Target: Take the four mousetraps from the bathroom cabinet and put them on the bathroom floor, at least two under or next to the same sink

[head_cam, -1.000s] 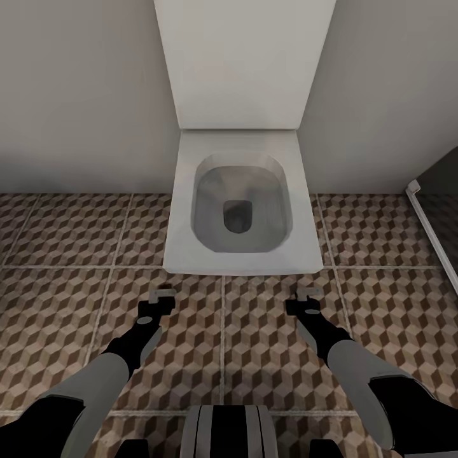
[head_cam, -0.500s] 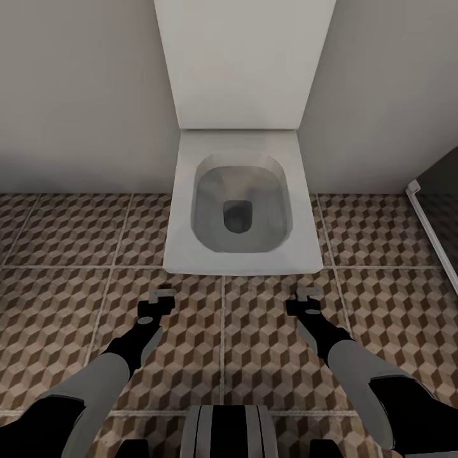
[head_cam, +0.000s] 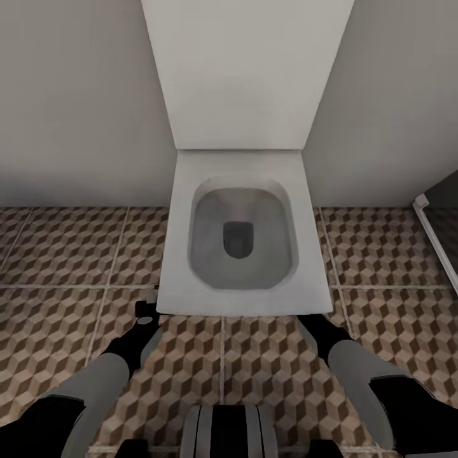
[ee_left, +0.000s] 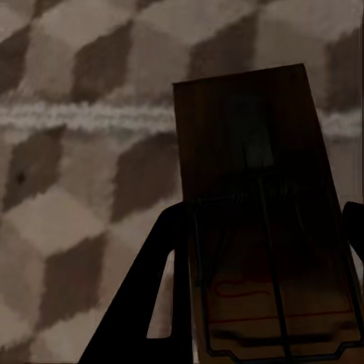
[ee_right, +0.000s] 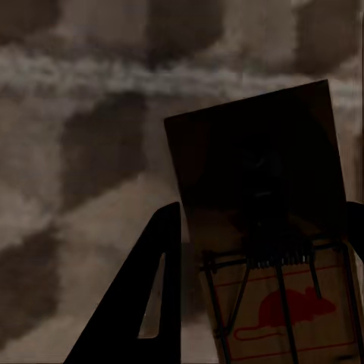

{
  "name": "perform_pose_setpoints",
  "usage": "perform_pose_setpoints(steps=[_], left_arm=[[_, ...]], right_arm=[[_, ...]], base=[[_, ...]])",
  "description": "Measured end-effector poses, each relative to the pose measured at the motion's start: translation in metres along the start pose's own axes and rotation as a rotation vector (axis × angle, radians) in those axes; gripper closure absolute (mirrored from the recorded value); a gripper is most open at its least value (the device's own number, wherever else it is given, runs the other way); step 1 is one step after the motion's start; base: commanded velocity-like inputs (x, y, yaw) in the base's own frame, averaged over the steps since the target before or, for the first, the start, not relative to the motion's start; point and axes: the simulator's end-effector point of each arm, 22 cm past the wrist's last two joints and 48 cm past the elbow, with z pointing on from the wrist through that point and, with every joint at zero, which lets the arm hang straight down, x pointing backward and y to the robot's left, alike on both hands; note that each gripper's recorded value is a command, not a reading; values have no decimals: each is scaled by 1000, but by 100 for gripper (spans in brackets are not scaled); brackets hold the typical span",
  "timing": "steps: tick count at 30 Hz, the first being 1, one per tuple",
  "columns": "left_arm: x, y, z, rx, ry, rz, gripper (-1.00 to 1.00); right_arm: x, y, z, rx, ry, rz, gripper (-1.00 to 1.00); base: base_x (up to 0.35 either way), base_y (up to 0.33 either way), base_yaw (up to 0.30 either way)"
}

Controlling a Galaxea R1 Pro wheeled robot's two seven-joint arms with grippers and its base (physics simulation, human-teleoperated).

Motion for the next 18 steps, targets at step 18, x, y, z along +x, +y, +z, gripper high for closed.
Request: perform_pose_setpoints(steps=[18], left_arm=[[0,0,0,-4,-2,-1,100]], right_arm=[[0,-10,2,8,-2,1,100]], base=[[53,0,0]])
